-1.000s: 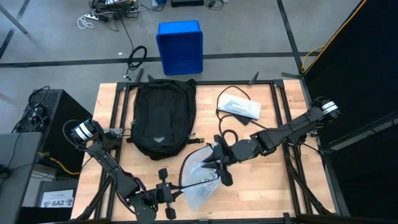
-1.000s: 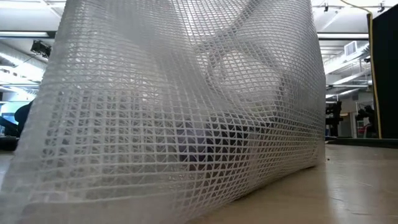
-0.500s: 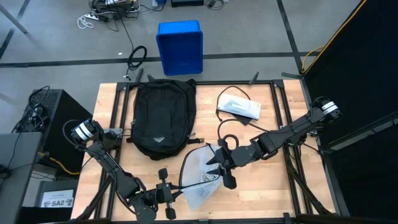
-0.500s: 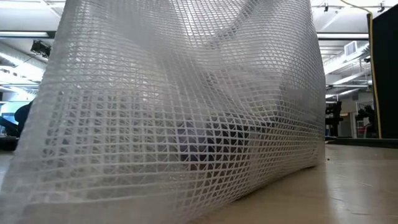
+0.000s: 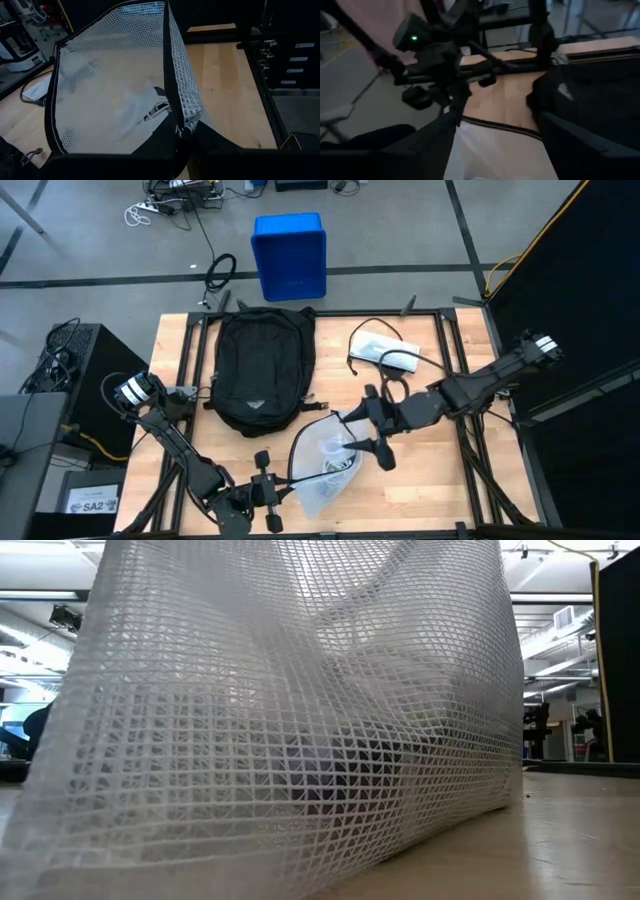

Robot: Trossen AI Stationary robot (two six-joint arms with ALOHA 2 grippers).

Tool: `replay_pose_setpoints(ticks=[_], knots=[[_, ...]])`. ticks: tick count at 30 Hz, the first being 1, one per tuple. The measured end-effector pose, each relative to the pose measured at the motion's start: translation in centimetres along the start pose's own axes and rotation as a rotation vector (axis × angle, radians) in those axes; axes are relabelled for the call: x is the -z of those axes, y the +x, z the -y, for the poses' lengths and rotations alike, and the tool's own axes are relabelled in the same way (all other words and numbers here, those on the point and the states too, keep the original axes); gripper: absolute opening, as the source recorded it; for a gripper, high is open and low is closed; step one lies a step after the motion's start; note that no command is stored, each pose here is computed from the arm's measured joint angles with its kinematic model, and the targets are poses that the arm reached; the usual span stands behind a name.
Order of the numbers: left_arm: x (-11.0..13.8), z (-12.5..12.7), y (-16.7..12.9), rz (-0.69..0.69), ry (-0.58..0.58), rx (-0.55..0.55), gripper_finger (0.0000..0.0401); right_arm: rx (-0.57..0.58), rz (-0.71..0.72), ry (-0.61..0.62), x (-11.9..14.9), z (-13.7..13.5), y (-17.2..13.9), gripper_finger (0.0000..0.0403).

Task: Unpack backpack
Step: Put the small zip bag into the zip bag

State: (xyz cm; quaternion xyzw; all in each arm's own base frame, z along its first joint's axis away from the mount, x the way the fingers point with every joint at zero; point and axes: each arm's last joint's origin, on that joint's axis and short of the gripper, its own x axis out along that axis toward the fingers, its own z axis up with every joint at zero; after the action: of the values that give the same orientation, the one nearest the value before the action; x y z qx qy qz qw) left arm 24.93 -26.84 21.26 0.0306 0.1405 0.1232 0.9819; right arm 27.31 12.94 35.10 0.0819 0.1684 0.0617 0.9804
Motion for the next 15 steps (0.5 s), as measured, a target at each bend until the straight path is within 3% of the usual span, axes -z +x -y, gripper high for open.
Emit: replay_pose_setpoints(ticks=[6, 15], knots=[[0.0, 0.0, 0.0, 0.001, -0.002, 0.0, 0.0, 0.033, 0.003, -0.075, 1.5, -2.9, 0.1, 0.0268], [0.0, 0.0, 0.0, 0.002, -0.007, 0.004, 0.0, 0.279, 0.027, -0.266, 7.1, -9.2, 0.8, 0.0231]])
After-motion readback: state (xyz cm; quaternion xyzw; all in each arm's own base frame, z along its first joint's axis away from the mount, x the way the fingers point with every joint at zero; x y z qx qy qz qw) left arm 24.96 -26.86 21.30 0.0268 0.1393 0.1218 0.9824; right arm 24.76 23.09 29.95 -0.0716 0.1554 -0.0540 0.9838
